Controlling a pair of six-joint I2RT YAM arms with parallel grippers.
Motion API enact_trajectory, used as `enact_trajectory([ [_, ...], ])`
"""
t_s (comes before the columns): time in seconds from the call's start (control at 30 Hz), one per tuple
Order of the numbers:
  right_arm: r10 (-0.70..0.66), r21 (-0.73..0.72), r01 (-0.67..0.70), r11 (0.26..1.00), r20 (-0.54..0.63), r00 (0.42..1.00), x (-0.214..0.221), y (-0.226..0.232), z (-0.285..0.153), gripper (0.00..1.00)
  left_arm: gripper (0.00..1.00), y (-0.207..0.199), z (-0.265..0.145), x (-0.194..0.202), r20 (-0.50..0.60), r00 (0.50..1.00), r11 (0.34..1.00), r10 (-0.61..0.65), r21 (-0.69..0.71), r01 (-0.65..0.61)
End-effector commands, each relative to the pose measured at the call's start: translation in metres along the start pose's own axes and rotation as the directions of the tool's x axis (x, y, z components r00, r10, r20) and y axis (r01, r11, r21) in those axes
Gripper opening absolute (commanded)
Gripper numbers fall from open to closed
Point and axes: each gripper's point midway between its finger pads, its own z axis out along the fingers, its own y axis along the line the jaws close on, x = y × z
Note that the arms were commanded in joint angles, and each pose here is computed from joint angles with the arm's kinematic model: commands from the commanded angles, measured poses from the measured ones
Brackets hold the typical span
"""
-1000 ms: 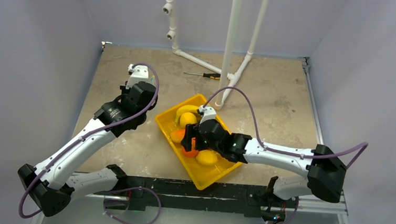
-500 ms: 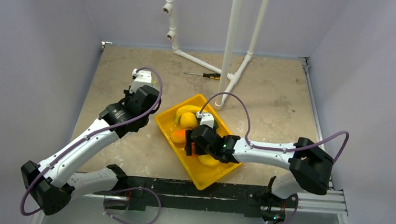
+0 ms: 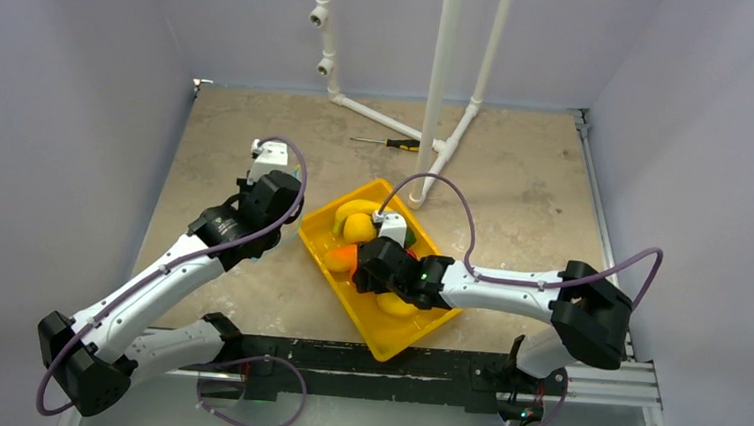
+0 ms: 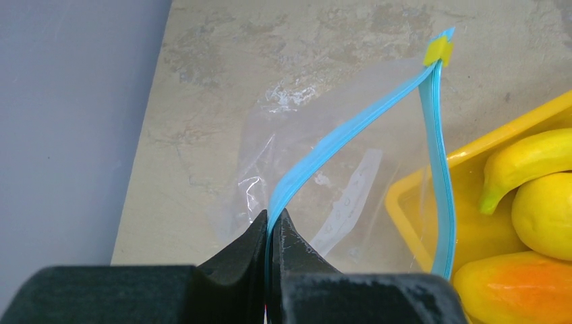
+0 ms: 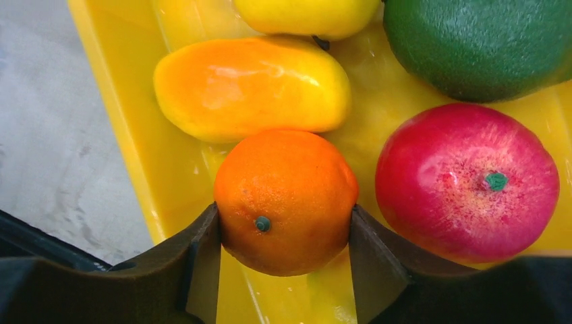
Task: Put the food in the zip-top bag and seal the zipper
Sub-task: Pick up the fake fruit from the bin, then place the fake fruit in the zipper food storage bag.
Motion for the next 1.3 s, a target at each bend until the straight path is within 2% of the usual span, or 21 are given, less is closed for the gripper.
enact_trajectory([
  [0.0,0.072,-0.068,-0.063,0.996,0.132,0.989,-0.052,0.028,-0.025,0.36,0.0,0.0,-0.005,-0.011,0.055,0.997,0.998,-0.051,0.022,0.05],
  [0.2,0.104,-0.111,-0.081,0.99,0.214,0.971,-0.089,0.045,-0.045,0.3,0.0,0.002,-0.005,-0.01,0.064,0.996,0.998,-0.057,0.023,0.055],
  [0.6,0.177,-0.337,-0.051,0.94,0.356,0.917,-0.164,0.108,-0.091,0.27,0.0,-0.001,-0.006,-0.007,0.064,0.996,0.997,-0.061,0.047,0.059],
  [0.97,0.182,-0.422,0.013,0.907,0.417,0.891,-0.199,0.155,-0.087,0.27,0.0,-0.002,-0.006,-0.007,0.07,0.995,0.996,-0.071,0.06,0.067],
  [1.27,0.156,-0.443,0.047,0.895,0.41,0.899,-0.2,0.181,-0.058,0.26,0.0,0.0,-0.009,-0.009,0.079,0.993,0.994,-0.089,0.07,0.084],
])
